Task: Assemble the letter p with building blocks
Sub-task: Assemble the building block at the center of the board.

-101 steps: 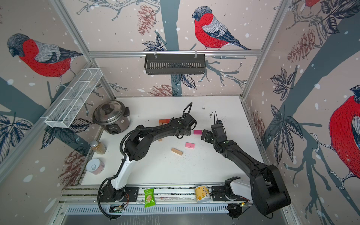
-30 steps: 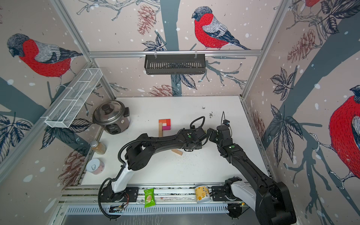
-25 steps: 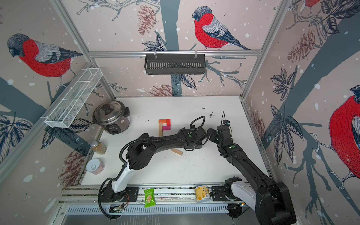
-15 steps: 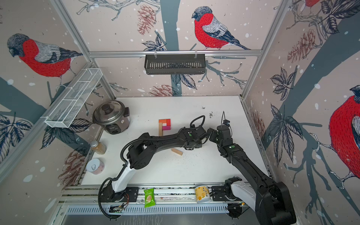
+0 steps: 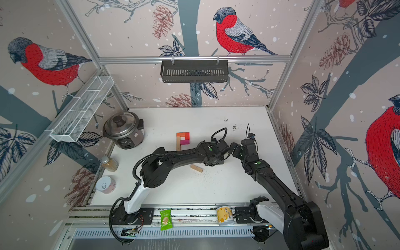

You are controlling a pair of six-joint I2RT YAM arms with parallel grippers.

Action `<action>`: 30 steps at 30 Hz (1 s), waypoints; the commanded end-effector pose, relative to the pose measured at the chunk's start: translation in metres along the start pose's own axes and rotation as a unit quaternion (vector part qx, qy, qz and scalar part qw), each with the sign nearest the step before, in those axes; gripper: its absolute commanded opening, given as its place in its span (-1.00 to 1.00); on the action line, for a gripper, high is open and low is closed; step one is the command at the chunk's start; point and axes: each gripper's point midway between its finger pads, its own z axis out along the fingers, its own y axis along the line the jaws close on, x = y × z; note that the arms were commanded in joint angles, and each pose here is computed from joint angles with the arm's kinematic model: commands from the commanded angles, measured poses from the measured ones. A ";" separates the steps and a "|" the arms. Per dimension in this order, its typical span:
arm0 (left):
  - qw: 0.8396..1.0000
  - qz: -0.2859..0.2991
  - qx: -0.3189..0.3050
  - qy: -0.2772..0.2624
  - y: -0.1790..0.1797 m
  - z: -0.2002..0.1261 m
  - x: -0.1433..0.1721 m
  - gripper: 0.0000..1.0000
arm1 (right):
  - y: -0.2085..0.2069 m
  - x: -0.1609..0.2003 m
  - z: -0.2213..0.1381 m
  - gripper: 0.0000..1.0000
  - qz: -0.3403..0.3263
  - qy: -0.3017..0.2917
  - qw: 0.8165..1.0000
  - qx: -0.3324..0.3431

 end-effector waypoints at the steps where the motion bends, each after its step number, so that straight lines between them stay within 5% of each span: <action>1: 1.000 0.002 0.022 -0.005 -0.009 -0.023 -0.005 0.10 | 0.002 -0.003 -0.001 0.99 0.004 -0.005 1.000 -0.006; 9: 0.993 0.015 0.107 -0.047 -0.033 -0.094 -0.028 0.21 | 0.003 -0.003 -0.001 0.99 0.003 -0.005 1.000 -0.007; 14: 0.984 0.018 0.152 -0.093 -0.018 -0.150 -0.045 0.37 | 0.007 -0.003 -0.003 0.99 -0.001 -0.006 1.000 -0.018; 21: 0.968 0.031 0.173 -0.181 0.062 -0.223 -0.067 0.93 | 0.032 0.011 0.002 0.99 -0.031 0.019 0.999 -0.036; 30: 0.937 0.088 0.163 -0.295 0.152 -0.275 -0.077 0.94 | 0.073 0.039 0.005 1.00 -0.070 0.062 0.994 -0.064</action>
